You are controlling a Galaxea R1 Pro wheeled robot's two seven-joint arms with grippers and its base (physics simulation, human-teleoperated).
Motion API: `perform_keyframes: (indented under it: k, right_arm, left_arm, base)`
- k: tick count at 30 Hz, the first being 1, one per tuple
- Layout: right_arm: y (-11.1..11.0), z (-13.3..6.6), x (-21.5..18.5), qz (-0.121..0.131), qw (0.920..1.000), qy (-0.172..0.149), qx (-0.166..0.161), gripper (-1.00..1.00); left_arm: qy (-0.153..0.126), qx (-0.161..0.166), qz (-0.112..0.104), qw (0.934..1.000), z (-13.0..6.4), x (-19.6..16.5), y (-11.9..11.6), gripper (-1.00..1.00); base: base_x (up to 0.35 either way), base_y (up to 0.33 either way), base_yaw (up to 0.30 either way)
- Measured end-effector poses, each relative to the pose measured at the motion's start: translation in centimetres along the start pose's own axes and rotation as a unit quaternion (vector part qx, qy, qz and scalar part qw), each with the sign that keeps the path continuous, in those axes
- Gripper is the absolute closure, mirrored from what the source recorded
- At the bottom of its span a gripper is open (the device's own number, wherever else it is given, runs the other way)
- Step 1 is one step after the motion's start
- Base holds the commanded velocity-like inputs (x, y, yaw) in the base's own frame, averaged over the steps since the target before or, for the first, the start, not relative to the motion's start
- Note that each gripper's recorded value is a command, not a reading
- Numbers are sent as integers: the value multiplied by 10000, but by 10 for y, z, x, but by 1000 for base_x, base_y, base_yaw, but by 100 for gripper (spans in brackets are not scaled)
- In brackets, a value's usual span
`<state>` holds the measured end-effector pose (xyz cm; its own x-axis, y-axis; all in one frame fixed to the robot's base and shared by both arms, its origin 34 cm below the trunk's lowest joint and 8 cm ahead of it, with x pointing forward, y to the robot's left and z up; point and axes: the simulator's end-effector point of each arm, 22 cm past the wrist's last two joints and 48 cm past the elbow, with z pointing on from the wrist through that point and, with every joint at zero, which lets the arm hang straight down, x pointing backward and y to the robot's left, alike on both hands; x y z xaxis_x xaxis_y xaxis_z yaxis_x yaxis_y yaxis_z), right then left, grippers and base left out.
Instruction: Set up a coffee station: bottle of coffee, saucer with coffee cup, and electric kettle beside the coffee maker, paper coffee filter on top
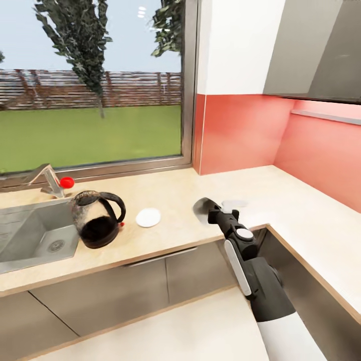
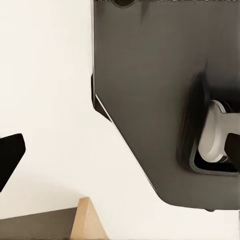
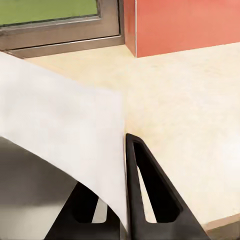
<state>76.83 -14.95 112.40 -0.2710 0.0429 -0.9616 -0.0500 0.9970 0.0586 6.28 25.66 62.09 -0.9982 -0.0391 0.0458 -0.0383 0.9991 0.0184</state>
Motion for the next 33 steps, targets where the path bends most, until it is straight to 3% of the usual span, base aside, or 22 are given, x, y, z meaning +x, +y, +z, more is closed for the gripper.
perform_keyframes:
  k: [9,33]
  right_arm:
    - [0,-3,-5,-2,10000,-45,-3,100]
    - [2,-10,-20,-10,9999,-167,-10,100]
  left_arm:
    - [-40,6,-1,10000,0,-3,-1,-100]
    - [-169,7,-4,9999,1,-13,-1,-100]
  base:
    - [-336,-26,230]
    - [-313,-135,220]
